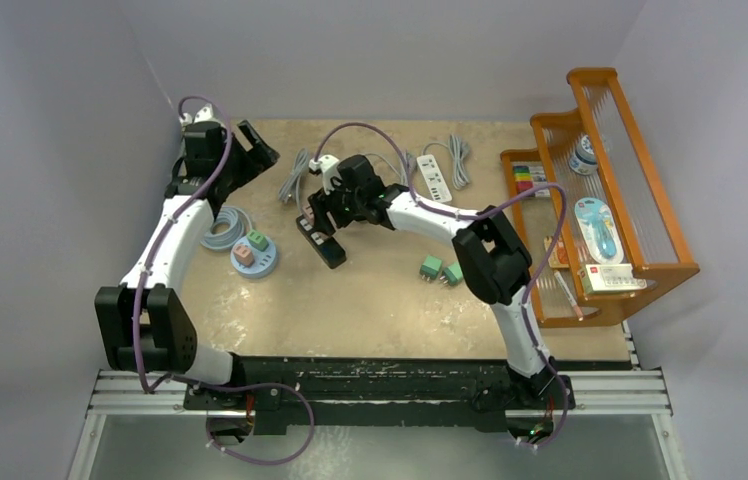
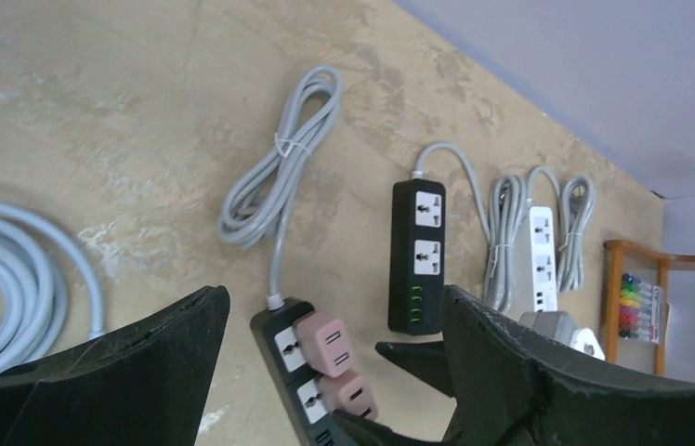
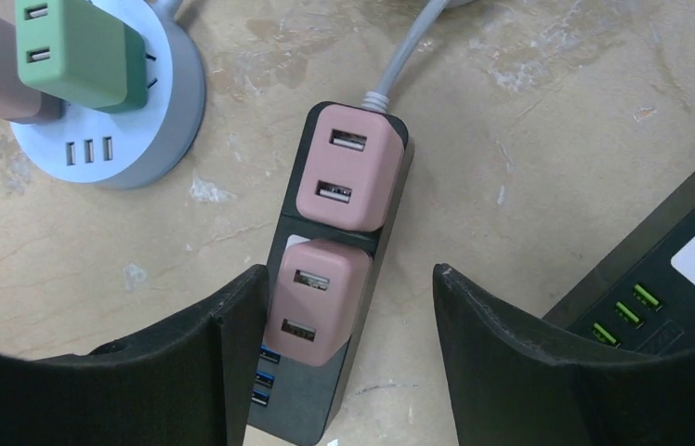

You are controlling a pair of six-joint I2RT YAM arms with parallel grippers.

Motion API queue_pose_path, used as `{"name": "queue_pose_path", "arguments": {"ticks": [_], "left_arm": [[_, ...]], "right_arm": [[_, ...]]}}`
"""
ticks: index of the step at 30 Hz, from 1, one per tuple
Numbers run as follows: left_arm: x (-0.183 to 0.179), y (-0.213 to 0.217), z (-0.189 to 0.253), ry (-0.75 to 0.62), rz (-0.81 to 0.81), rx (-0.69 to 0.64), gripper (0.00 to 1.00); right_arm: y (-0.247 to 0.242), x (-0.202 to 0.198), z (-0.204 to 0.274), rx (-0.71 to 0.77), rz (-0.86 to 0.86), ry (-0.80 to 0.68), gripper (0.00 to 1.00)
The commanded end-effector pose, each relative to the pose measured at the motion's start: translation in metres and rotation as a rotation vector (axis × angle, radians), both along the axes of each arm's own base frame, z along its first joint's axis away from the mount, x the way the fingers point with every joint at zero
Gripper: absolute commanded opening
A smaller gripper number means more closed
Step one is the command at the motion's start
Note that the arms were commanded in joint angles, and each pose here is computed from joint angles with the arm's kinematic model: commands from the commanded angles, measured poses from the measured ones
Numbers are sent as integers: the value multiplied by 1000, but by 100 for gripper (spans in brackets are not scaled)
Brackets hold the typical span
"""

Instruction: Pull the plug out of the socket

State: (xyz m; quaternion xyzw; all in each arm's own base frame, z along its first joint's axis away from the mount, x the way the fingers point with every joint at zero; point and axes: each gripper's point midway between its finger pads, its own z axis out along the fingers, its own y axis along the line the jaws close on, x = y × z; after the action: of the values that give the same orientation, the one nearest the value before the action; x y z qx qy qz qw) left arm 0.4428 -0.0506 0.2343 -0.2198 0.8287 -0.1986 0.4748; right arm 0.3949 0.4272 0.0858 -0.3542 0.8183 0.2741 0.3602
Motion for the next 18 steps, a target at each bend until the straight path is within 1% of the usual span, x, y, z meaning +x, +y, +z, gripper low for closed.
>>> {"name": "queue_pose_path", "arguments": {"ticks": [1,6,8,11,12,13,14,16,18], "left_arm": [[-12,2,14,-52,-13,4,83],[-29,-3,-21,12,-33,-22,84],[-36,-10,-37,36,-53,-59,85],[-46,-20,-58,72,-64,-93,85],[-50,-24,-64,83,-68,-97,85],[-53,-28,-68,92,-74,-99,85],[-56,-34,-72,97,-82,-102,86],[-61,-50,-78,105,-104,-110,86],[-63,-66,-83,108,-125,-112,86]], "right_arm": [[11,9,20,-10,9,-62,65],[14,5,4,-40,22,-33,52],[14,5,2,-45,25,-26,42],[14,2,-4,-60,27,-2,30],[14,-1,-6,-59,34,21,22],[15,-7,-8,-57,52,47,9],[14,-8,-9,-57,50,60,0],[14,-6,-1,-27,28,59,0],[15,-1,19,37,11,47,0]]}}
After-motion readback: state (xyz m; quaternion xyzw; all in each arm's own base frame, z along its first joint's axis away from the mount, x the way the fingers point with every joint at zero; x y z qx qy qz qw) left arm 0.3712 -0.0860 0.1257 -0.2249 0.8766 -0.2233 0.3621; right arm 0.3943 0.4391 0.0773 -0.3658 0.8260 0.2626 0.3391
